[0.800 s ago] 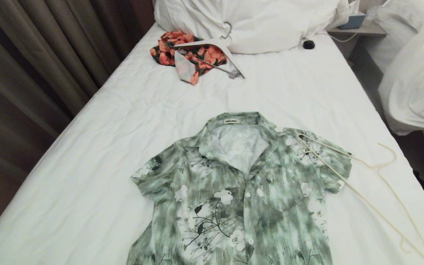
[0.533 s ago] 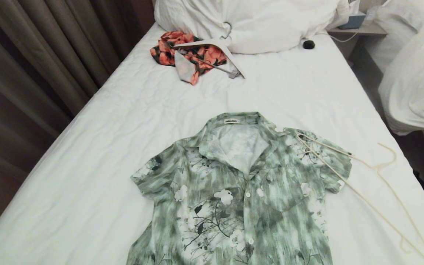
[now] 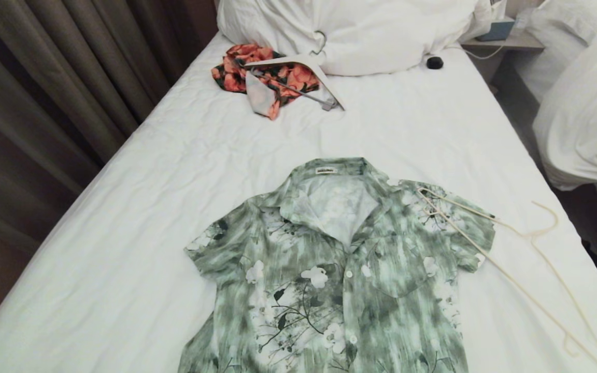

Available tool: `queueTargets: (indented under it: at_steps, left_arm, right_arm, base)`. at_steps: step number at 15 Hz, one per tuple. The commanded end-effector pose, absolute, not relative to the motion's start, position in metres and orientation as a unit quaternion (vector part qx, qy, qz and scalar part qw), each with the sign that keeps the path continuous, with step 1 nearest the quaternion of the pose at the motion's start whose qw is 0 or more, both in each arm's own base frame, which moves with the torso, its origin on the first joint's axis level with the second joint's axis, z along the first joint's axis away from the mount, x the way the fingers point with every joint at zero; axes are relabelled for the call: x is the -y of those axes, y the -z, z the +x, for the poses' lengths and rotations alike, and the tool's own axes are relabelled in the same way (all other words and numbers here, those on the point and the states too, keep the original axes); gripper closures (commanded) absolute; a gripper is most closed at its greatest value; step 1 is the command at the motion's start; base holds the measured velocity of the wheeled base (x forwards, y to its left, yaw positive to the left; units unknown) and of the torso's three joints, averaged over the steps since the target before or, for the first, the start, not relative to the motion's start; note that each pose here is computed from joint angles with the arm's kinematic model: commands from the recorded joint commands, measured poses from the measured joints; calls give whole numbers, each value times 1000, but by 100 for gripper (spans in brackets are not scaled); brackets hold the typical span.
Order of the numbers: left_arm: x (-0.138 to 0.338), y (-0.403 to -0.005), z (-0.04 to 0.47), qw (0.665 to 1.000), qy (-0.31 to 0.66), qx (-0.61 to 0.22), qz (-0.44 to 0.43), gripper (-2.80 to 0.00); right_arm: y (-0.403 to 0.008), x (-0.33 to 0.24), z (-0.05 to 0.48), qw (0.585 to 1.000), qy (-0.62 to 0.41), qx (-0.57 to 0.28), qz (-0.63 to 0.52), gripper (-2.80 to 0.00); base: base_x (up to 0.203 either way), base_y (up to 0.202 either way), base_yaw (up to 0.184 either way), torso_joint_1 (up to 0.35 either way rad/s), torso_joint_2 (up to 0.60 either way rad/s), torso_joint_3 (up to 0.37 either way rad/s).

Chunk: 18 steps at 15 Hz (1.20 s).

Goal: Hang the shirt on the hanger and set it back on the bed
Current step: Lift the shirt and hanger

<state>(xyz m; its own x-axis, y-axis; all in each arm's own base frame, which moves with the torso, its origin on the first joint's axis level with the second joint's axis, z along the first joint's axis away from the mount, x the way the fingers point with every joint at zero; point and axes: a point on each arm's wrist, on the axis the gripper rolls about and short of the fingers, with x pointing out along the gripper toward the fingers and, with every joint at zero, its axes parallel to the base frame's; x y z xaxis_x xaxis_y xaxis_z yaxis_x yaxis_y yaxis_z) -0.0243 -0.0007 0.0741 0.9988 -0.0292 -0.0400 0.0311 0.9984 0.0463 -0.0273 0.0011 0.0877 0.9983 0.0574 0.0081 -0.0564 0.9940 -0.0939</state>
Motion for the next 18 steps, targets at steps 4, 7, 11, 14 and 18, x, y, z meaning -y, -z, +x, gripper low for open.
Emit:
queueTargets:
  at_steps: [4,7,11,14,18]
  left_arm:
    - [1,-74,-24,999,15,-20,23,0]
    - [1,-74,-24,999,15,-20,23,0]
    - [1,-74,-24,999,15,-20,23,0]
    - [1,-74,-24,999,15,-20,23,0]
    - [1,-74,-24,999,15,-20,23,0]
  right_arm:
    - [-129,-2,-12,998,-51,-41,-24,0]
    - [-162,-3,28,988,-51,-134,63,0]
    - [-173,4,112,945,-1,-282,165,0]
    - [-154,28,164,902,39,-381,197,0]
    - [-141,96,186,877,55,-412,243,0]
  base:
    - [0,0,0,0,0,0]
    - [0,0,0,0,0,0]
    - [0,0,0,0,0,0]
    - [0,0,0,0,0,0]
    - [0,0,0,0,0,0]
